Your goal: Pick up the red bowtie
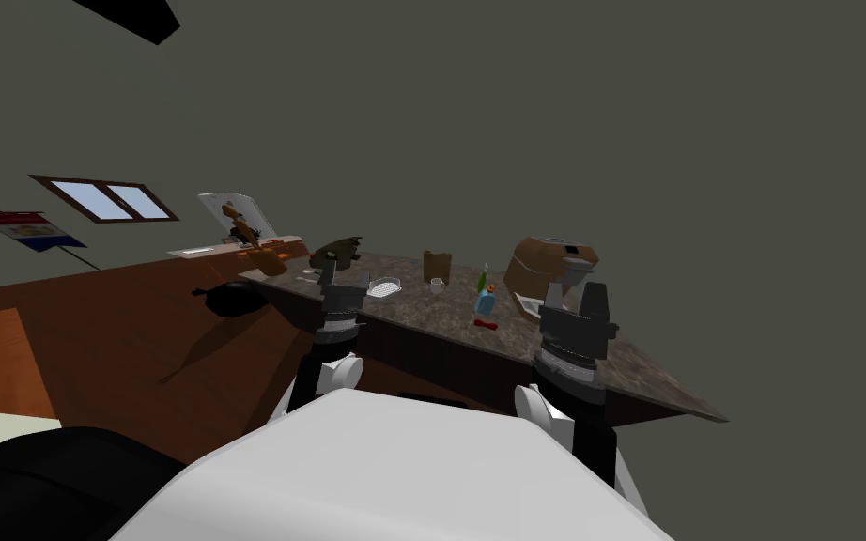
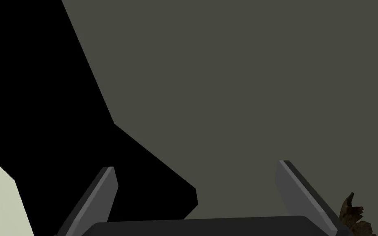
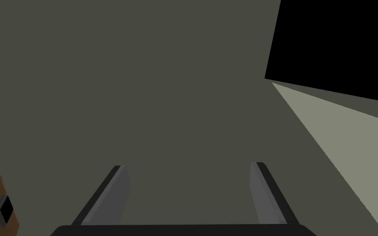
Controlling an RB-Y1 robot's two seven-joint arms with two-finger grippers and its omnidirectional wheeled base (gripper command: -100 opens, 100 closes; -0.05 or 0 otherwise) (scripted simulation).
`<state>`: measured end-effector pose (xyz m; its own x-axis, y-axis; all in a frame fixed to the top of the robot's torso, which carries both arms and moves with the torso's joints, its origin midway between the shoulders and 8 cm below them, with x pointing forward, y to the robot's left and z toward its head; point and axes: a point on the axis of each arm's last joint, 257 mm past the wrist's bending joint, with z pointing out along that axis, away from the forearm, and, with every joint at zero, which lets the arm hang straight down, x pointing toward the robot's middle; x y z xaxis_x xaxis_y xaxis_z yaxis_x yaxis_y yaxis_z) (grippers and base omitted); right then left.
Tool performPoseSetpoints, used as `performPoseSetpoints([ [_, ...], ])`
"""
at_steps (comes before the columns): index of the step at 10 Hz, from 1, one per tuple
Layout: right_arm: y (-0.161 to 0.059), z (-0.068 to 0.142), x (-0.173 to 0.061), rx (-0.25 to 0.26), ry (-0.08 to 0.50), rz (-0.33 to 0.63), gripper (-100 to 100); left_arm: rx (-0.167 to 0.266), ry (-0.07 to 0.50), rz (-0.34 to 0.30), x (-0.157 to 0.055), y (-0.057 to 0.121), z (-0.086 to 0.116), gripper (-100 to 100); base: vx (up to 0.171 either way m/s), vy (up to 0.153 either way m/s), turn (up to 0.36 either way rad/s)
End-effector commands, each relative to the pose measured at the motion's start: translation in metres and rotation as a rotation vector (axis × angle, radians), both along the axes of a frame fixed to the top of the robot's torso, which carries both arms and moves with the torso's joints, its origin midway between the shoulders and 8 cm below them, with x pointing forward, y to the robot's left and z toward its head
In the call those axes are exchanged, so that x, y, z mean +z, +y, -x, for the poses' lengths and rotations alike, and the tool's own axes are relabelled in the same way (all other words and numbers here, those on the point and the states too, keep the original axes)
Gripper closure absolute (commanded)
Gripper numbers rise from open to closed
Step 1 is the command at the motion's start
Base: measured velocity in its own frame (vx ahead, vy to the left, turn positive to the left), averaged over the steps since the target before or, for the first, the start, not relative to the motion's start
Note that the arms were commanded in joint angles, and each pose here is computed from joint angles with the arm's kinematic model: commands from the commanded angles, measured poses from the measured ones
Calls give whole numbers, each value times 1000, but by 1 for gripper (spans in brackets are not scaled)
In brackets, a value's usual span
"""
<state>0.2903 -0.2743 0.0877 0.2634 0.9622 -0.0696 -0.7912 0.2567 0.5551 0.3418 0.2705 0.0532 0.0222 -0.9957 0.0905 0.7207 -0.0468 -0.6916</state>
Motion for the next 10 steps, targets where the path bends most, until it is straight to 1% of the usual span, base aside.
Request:
performPoseSetpoints([
  [1,4,-2,-2,11,10,31,-100,0,0,0,0,0,0,0,-12,-26,23],
  [3,11,-7,-8,32,34,89,-100,0,0,0,0,0,0,0,-49,-81,55],
  [5,18,-13,-20,51,69,151,-100,0,0,0,0,0,0,0,-64,-126,72],
  [6,21,-13,-20,60,72,167,-100,0,0,0,0,0,0,0,-31,-106,38],
  [8,28,-22,-37,81,120,239,-100,0,0,0,0,0,0,0,-56,-102,85],
  [9,31,-22,-38,90,123,258,-100,0,0,0,0,0,0,0,-35,-88,49],
  [10,34,-26,-49,100,151,295,-100,0,0,0,0,0,0,0,-29,-88,90],
])
